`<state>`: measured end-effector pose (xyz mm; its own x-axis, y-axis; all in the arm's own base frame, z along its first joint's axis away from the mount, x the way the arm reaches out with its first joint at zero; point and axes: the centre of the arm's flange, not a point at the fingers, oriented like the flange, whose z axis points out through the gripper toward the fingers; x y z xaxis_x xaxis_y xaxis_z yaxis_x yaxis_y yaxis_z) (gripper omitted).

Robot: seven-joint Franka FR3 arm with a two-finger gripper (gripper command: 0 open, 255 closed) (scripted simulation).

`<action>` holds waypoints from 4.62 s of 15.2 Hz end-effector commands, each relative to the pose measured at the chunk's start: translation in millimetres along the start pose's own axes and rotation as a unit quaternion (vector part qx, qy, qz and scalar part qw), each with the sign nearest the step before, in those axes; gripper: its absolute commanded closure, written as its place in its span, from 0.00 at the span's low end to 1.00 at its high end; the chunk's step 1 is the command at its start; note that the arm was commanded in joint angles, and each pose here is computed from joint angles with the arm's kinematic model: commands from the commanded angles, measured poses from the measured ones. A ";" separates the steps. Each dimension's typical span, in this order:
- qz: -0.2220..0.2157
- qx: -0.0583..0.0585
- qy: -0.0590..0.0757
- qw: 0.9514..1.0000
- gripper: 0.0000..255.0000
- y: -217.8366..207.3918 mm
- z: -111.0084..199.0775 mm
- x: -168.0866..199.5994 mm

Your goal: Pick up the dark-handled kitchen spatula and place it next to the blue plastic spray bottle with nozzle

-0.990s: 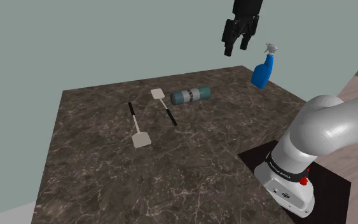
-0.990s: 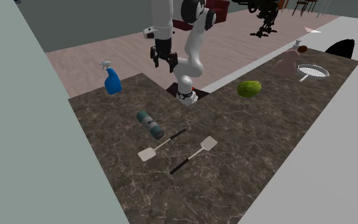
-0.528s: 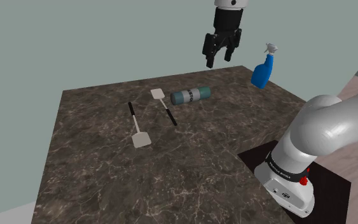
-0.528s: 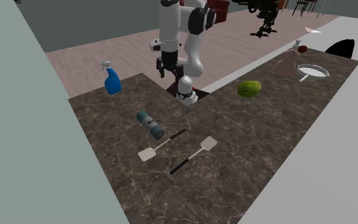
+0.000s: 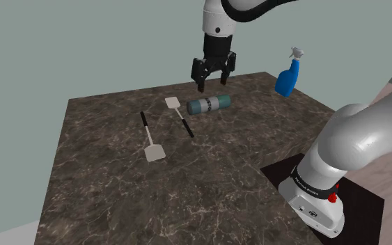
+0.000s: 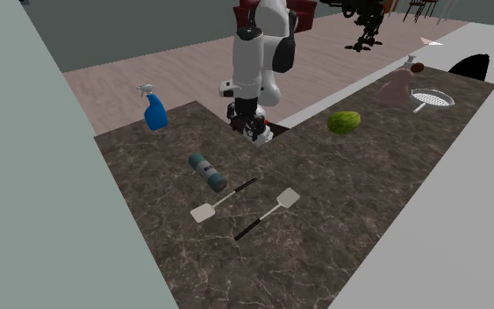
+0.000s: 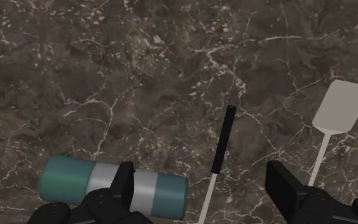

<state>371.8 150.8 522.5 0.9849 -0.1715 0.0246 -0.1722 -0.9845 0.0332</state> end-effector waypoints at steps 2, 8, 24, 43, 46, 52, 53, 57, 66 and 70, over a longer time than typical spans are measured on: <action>0.016 0.003 0.003 1.000 0.00 -33.2 22.7 11.7; 0.045 0.006 0.009 0.999 0.00 -92.8 64.3 39.6; 0.100 0.012 0.019 0.995 0.00 -200.5 161.1 103.0; 0.100 0.012 0.019 0.995 1.00 -200.8 180.0 103.7; 0.100 0.012 0.019 0.995 1.00 -200.7 174.7 103.8; 0.100 0.012 0.019 0.995 1.00 -199.6 143.1 104.6; 0.100 0.012 0.019 0.995 1.00 -199.4 137.8 104.8; 0.100 0.012 0.019 0.995 1.00 -198.7 116.7 105.3; 0.100 0.012 0.019 0.995 1.00 -197.2 69.2 106.5; 0.100 0.012 0.019 0.995 1.00 -196.5 48.1 107.0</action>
<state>511.0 324.6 465.5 0.9293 -0.3633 0.0668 -0.3640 -0.9314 -0.0007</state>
